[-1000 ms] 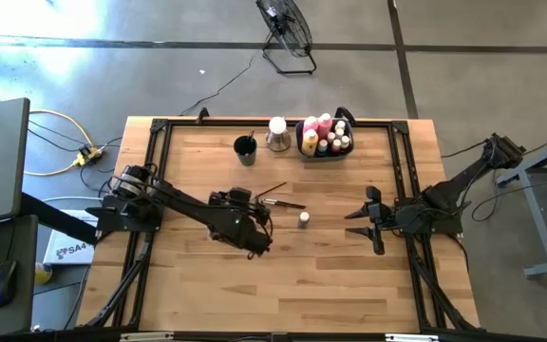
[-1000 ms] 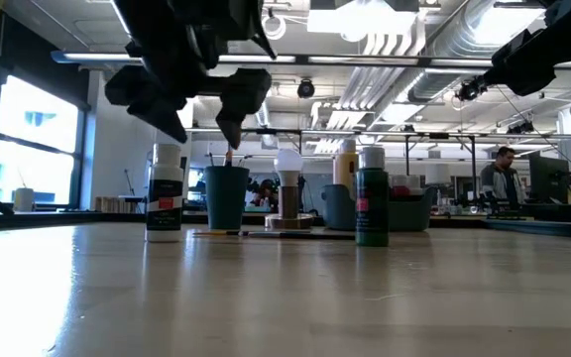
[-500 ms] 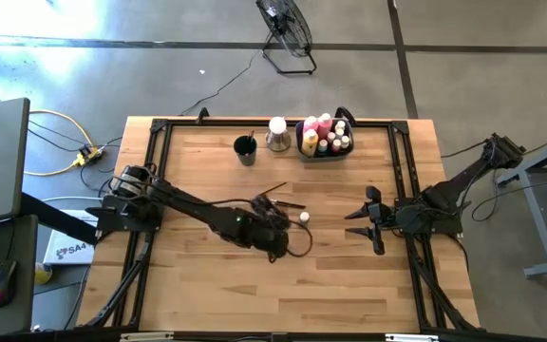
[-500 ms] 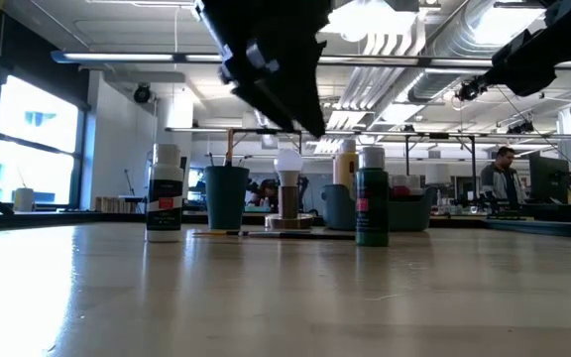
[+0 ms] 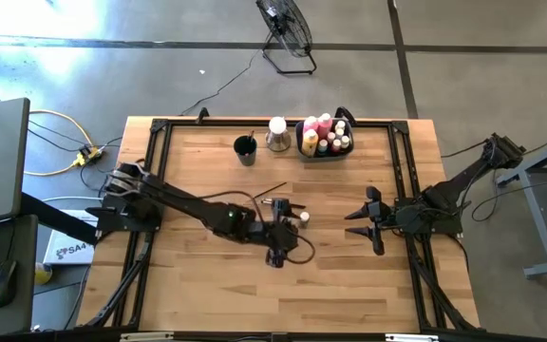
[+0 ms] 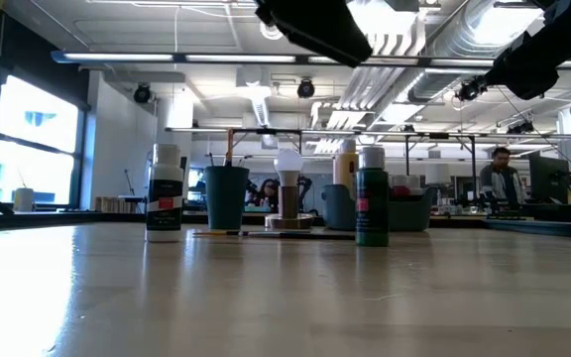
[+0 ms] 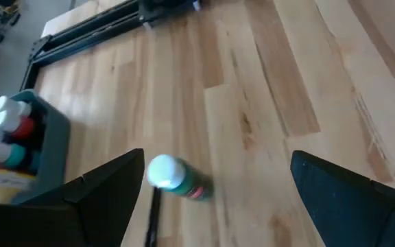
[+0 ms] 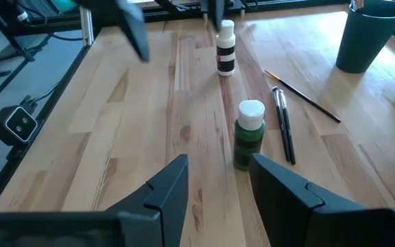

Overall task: Pick & Place Paint Supplies
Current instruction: Adjust the blue bin

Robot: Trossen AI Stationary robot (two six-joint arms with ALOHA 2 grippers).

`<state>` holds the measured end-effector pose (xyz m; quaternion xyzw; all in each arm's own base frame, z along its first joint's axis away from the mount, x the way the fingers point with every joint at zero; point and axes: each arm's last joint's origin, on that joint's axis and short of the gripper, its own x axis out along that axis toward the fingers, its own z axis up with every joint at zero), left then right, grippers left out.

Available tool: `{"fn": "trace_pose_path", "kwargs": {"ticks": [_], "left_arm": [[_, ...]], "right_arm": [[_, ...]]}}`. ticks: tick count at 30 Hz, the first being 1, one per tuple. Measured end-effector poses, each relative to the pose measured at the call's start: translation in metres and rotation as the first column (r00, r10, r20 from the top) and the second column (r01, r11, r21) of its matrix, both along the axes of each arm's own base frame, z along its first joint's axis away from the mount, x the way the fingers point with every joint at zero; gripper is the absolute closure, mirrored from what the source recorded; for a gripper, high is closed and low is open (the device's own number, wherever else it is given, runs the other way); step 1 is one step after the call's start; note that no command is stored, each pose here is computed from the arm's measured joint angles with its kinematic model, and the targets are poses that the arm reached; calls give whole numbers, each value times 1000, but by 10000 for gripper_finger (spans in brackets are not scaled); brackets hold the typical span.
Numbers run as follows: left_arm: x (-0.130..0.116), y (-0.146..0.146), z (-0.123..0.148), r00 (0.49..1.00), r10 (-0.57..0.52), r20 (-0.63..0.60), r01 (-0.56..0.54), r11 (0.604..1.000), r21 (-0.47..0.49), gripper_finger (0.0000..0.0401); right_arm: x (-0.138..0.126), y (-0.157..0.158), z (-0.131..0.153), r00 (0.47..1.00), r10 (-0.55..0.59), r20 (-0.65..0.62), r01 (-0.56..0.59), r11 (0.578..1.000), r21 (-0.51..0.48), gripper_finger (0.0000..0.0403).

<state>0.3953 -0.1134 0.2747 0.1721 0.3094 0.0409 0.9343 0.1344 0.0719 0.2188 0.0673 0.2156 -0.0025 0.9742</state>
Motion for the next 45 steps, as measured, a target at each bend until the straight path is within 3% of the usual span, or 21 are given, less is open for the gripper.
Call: {"fn": "trace_pose_path", "kwargs": {"ticks": [5, 10, 16, 21, 27, 36, 42, 45], "left_arm": [[-19, 27, 3, 999, -38, -31, 38, 999, 6, 40], [-50, 51, 12, 997, -56, 47, 59, 996, -60, 40], [-110, 64, 25, 983, 14, 183, -9, 999, -32, 40], [-166, 74, 34, 935, 16, 353, 3, 999, -52, 40], [-220, 85, 24, 904, -4, 428, 34, 997, -62, 40], [-264, 96, -2, 870, 9, 493, 9, 999, -34, 40], [-278, 99, -5, 846, 57, 529, 5, 993, -115, 40], [-281, 99, -9, 865, 75, 495, -3, 990, -144, 40]], "right_arm": [[0, 0, 0, 1000, 1, 2, -1, 1000, 0, 255], [0, 0, 1, 1000, 1, 5, -1, 1000, 1, 255], [0, 0, 1, 1000, -1, 9, 1, 1000, 2, 255], [0, -1, 1, 999, -39, 21, 40, 999, -20, 255], [1, -3, 3, 992, -105, 62, 110, 991, -70, 255], [3, -5, 9, 973, -185, 134, 195, 979, -59, 255], [3, -5, 10, 974, -180, 138, 191, 979, -76, 255], [3, -5, 10, 974, -182, 138, 193, 979, -72, 255]]}}
